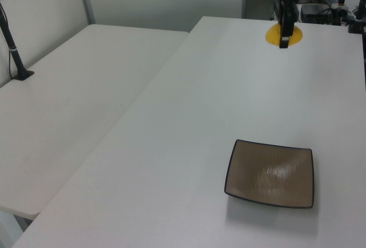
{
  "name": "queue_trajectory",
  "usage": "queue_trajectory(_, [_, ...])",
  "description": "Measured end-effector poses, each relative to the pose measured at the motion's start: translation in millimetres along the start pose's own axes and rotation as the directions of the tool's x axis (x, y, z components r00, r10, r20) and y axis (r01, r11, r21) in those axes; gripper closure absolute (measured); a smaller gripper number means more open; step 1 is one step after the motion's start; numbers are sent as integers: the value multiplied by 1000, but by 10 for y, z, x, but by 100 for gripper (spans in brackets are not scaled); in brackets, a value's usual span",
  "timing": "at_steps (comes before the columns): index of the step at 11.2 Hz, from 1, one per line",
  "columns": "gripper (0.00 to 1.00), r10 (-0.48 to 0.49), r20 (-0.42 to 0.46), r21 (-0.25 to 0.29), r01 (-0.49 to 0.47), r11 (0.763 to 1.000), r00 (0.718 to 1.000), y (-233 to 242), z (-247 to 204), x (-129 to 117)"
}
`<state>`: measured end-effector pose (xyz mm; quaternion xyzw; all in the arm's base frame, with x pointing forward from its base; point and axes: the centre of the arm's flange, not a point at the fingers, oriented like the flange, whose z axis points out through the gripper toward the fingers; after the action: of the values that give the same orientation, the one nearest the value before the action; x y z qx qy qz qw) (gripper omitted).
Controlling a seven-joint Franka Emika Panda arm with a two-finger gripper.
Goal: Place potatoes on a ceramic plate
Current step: 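Lift the potato and carry it over the brown square plate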
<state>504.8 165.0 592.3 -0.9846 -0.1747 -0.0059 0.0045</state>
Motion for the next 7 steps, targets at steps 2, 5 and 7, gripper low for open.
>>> queue_trajectory(2, [39,5,8,10,-5,1000,1000,-655,42,1])
queue_trajectory(5, [39,45,-26,36,-44,998,999,-1486,153,5])
queue_trajectory(7, [39,58,-25,53,-56,997,998,-1795,461,87])
